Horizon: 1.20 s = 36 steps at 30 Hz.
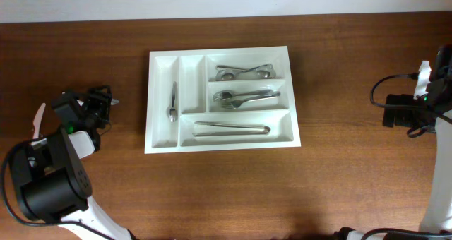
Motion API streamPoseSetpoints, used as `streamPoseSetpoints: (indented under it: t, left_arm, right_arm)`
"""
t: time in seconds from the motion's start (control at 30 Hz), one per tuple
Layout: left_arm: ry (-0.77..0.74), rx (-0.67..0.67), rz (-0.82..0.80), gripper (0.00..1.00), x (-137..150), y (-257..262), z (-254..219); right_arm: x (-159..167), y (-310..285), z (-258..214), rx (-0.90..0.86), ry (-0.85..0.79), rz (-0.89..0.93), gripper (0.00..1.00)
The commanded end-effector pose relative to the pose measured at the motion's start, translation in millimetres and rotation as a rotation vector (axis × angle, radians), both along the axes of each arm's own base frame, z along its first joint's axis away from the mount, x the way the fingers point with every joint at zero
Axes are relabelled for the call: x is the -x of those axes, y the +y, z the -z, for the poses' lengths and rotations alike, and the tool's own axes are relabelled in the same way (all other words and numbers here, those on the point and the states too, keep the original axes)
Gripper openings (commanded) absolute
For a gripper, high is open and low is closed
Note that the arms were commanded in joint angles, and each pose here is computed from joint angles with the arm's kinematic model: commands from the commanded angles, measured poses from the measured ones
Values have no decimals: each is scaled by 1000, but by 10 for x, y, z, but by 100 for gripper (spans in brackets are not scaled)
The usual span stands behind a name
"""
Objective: Pack container
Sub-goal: 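Lower the left gripper toward the silver spoon and align with its handle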
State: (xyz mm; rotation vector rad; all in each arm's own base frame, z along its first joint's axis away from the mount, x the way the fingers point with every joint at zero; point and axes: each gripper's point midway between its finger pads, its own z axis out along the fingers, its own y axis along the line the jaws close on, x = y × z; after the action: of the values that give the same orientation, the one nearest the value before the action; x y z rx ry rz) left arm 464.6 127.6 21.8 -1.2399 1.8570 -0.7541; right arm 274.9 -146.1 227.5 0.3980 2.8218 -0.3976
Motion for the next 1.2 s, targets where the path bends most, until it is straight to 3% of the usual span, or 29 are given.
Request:
streamPoseSetpoints:
  t: [0.0, 0.77, 1.03, 1.17]
  left_arm:
    - [48, 14, 31, 66, 78, -65, 253]
    - [16, -36, 24, 62, 8, 19, 172]
    - [29, 9, -22, 62, 24, 63, 188]
    - [30, 9, -21, 52, 24, 61, 189]
  right_arm:
    - [38, -29, -61, 19, -15, 18, 99]
    - [38, -29, -61, 19, -15, 18, 99]
    - [38, -29, -61, 19, -15, 18, 99]
    - [38, -29, -61, 19, -15, 18, 99]
